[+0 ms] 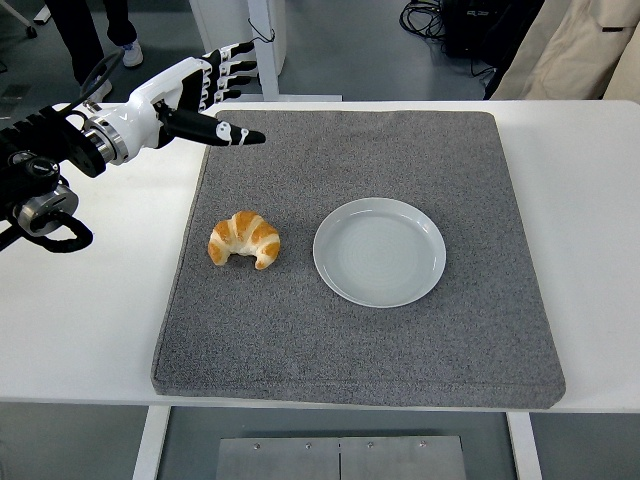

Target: Place the bread on the plate

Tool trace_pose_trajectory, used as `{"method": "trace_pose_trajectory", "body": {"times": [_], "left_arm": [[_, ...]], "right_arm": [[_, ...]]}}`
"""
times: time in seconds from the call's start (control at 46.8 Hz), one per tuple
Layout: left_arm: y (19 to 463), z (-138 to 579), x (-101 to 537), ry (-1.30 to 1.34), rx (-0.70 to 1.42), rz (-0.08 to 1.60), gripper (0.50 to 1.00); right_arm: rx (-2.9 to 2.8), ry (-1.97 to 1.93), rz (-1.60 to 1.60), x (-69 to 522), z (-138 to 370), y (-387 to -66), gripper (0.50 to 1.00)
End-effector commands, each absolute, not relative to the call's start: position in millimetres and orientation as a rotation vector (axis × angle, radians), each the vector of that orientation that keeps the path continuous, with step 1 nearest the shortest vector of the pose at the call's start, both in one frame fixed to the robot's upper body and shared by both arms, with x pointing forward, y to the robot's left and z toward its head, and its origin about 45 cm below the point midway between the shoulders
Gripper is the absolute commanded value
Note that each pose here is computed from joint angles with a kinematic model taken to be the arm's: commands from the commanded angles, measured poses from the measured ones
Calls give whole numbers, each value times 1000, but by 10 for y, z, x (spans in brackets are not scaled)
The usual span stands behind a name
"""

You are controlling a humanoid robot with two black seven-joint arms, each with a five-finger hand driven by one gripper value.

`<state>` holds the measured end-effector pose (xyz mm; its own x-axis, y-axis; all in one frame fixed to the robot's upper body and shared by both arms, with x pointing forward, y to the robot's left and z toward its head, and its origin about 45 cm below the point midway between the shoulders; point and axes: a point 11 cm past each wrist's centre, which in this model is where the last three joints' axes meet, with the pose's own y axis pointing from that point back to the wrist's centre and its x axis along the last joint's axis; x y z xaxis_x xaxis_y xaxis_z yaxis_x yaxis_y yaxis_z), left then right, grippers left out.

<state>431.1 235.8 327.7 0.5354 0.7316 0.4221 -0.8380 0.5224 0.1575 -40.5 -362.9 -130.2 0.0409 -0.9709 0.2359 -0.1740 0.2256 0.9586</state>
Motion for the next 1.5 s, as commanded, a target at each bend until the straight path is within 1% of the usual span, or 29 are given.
{"method": "trace_pose_trajectory", "body": {"times": [0.0, 0.107, 0.385, 0.47, 0.62, 0.705, 0.855, 1.111, 1.282, 1.474], "left_arm": [[2470, 3287, 4259, -402, 457, 948, 996], [2504, 3328, 4139, -511, 526, 900, 996], [2645, 3341, 4070, -680, 651, 849, 995], [2620, 3264, 4030, -736, 692, 805, 993], [2555, 3028, 3886, -746, 751, 705, 993], [2541, 2902, 3815, -811, 804, 638, 993], [2532, 2746, 3754, -857, 850, 582, 992], [2416, 2476, 3757, -894, 847, 583, 992], [2440, 2394, 3808, -893, 860, 603, 992], [2325, 2358, 3847, -896, 843, 604, 992]], "right_arm": [[1181, -1386, -906, -405, -1302, -3629, 1000], [1181, -1386, -906, -405, -1302, -3629, 1000], [1181, -1386, -906, -405, -1302, -3629, 1000], [1181, -1386, -906, -405, -1302, -3629, 1000], [1181, -1386, -906, -405, -1302, -3629, 1000], [1181, -1386, -906, -405, -1302, -3629, 1000], [1181, -1386, -906, -405, -1302, -3629, 1000], [1181, -1386, -906, -405, -1302, -3629, 1000], [1181, -1386, -906, -405, -1302, -3629, 1000], [1181, -1386, -906, -405, -1302, -3629, 1000]]}}
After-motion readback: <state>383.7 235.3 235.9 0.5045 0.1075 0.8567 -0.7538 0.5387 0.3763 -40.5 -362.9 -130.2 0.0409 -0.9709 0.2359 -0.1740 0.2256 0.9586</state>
